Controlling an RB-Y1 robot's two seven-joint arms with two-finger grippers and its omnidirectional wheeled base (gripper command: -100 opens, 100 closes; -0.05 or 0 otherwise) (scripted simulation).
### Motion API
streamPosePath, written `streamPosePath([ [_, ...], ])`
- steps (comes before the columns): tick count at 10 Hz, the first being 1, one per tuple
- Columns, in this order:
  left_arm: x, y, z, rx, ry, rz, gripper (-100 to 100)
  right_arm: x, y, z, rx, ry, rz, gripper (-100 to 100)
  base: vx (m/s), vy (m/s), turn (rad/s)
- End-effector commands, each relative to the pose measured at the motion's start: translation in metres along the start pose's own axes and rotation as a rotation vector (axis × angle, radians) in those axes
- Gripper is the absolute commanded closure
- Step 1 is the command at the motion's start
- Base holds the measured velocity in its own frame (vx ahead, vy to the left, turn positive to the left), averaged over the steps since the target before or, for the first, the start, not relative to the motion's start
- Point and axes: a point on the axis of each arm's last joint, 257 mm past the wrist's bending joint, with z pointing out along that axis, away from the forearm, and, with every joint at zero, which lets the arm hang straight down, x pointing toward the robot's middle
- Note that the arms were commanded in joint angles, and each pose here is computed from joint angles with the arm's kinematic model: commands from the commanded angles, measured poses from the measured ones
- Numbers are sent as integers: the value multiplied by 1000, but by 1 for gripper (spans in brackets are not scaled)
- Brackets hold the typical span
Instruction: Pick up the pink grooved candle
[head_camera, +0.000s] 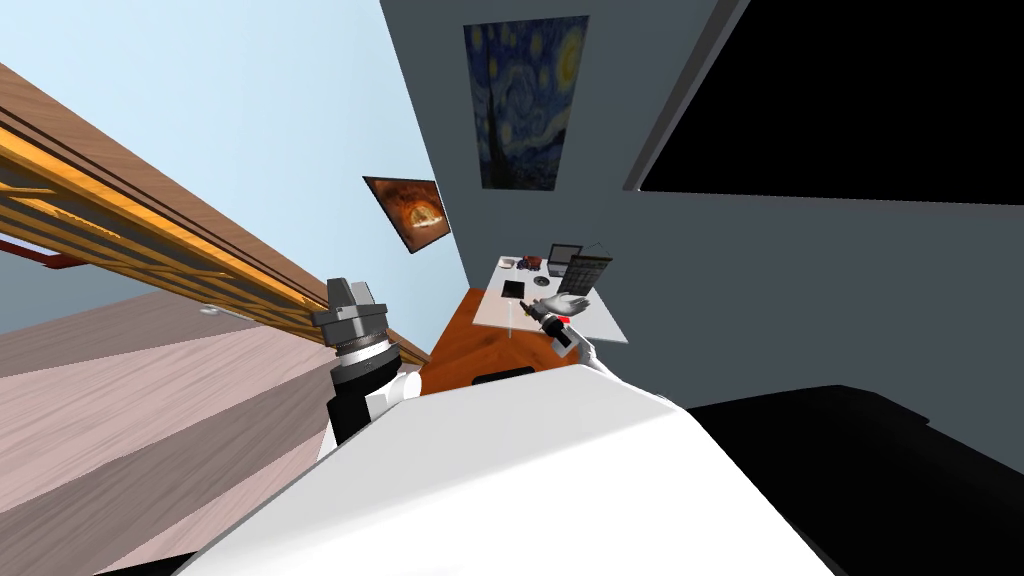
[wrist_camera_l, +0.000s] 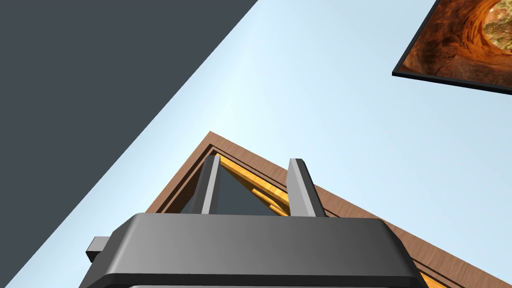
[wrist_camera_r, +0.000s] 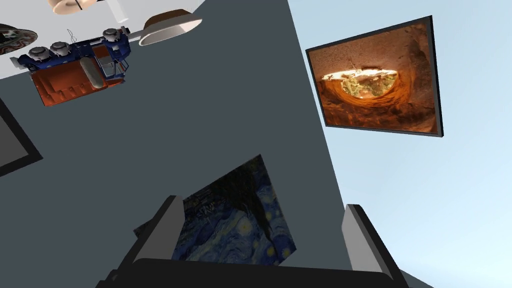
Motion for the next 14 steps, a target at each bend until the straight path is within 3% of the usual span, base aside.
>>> streamPosePath([
  [1,0,0,0,0,0,0,0,17,-15,1,22,55,-97,-100,16,22,32],
  [4,0,0,0,0,0,0,0,37,-35,-1,52,110,-157,-100,11,10,15],
  [7,0,0,0,0,0,0,0,66,-68,-2,88,211,-330,-100,22,3,42],
  [8,0,0,0,0,0,0,0,72,-75,-5,100,226,-329,-100,25,3,14],
  [9,0,0,0,0,0,0,0,77,-82,-5,103,249,-382,-100,22,4,22],
  [11,0,0,0,0,0,0,0,82,-87,-8,112,262,-381,-100,12,2,12],
  [14,0,0,0,0,0,0,0,100,-110,-14,132,328,-476,-100,17,-2,34],
])
